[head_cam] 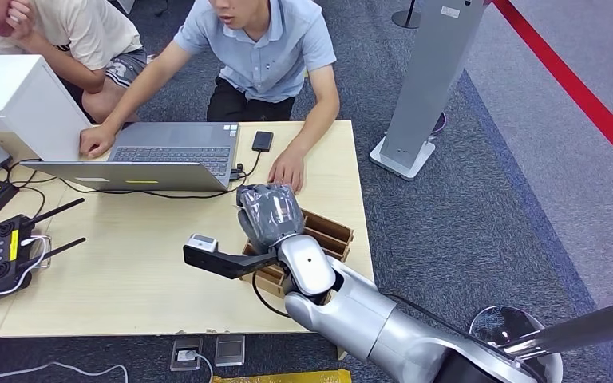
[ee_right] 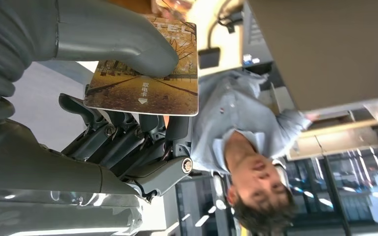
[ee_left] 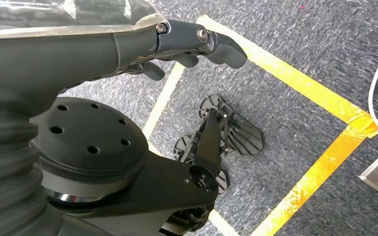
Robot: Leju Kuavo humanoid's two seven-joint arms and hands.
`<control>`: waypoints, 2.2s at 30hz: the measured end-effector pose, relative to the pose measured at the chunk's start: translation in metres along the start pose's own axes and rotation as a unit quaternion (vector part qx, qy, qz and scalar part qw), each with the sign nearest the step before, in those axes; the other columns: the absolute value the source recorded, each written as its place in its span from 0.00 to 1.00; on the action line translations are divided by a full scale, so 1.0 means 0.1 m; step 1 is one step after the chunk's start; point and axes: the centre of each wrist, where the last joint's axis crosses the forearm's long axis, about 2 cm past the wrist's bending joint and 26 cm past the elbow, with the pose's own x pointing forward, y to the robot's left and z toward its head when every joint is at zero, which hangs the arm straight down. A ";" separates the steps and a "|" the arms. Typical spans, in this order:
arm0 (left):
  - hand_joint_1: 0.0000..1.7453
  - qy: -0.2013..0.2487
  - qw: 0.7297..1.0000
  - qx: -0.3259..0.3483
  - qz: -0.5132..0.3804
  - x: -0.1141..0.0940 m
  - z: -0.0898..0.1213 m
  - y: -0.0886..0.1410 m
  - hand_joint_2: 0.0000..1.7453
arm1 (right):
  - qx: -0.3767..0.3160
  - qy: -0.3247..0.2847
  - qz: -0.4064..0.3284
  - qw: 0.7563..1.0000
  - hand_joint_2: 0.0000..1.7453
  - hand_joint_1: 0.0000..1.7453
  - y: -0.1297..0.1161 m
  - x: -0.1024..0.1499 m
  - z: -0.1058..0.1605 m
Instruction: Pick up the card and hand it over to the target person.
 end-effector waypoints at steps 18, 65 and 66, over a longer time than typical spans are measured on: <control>0.00 -0.017 1.000 -0.014 -0.021 0.03 -0.02 0.04 1.00 | -0.074 0.040 0.083 0.993 1.00 1.00 -0.46 -0.43 -0.32; 0.00 0.006 1.000 0.019 -0.007 -0.01 -0.01 0.01 1.00 | 0.019 0.025 -0.146 0.989 1.00 0.00 -0.25 -0.32 -0.27; 0.00 0.010 1.000 0.022 -0.008 -0.02 0.00 0.00 1.00 | 0.018 0.021 -0.172 0.985 1.00 0.00 -0.27 -0.31 -0.23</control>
